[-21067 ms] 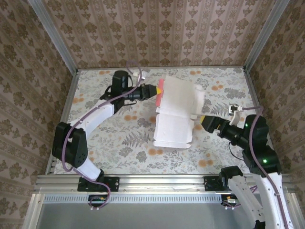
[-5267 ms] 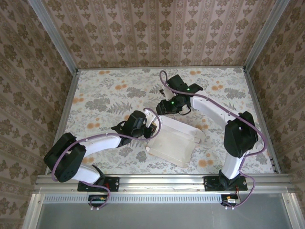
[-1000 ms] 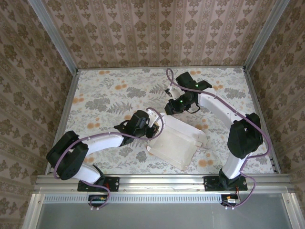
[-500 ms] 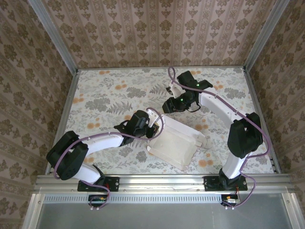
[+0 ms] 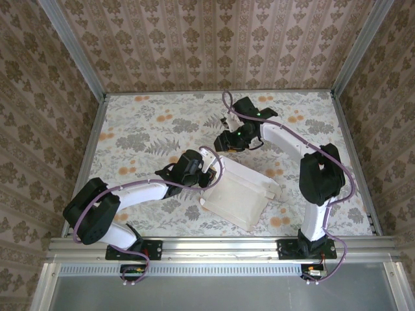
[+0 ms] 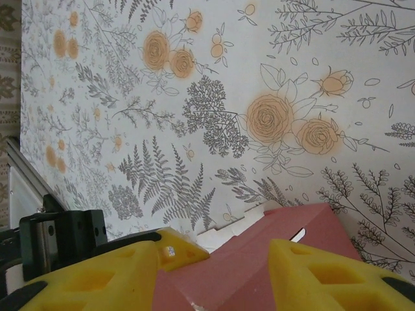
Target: Fold the paper box
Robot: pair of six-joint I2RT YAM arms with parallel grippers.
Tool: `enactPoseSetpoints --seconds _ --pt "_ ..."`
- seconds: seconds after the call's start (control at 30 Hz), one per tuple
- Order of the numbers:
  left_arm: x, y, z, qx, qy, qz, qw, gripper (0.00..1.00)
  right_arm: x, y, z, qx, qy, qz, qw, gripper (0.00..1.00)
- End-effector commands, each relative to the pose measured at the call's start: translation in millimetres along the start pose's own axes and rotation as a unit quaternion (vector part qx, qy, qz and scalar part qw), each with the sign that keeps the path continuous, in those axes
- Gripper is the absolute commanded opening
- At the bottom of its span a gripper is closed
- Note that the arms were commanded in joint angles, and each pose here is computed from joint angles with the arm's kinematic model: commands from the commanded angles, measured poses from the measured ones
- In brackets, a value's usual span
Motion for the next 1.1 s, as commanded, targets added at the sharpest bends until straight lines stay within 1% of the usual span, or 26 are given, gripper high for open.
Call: enactPoseSetpoints --seconds 0.0,0.27,0.6,0.9,1.0,1.07 --pt "-4.3 -1.9 31.6 0.003 0.070 -0.002 0.998 0.00 4.1 7.9 3.1 0.015 0.014 -0.007 1.000 0.50" --pt "-6.0 -1.8 30.4 0.004 0.070 -0.001 0.998 0.00 9.8 6.5 17.5 0.044 0.046 -0.005 0.998 0.49" --pt "-6.3 -1.8 30.2 0.003 0.072 0.000 0.997 0.00 16.0 3.2 24.9 0.053 0.059 -0.014 0.997 0.45" --pt "-8.2 -1.5 30.7 0.003 0.073 0.000 0.997 0.00 27.7 2.6 28.0 0.052 0.067 -0.053 0.995 0.41" --pt "-8.3 -1.6 30.2 0.002 0.072 0.001 0.997 0.00 28.8 2.5 29.0 0.056 0.073 -0.050 0.995 0.40" --pt "-8.2 -2.6 29.2 0.000 0.071 0.003 0.997 0.00 28.0 -0.7 28.1 0.055 0.070 -0.033 0.995 0.42"
Point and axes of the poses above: each hand's point on the last joint's axis, 136 mm out from that joint toward the fingers, its own x axis back along the fingers, its own y axis along the line the jaws close on, z = x × y, the point moved 7 cm from there along x, back along the fingers, and after that the axes turned 12 degrees about -x, right-handed, at the moved point
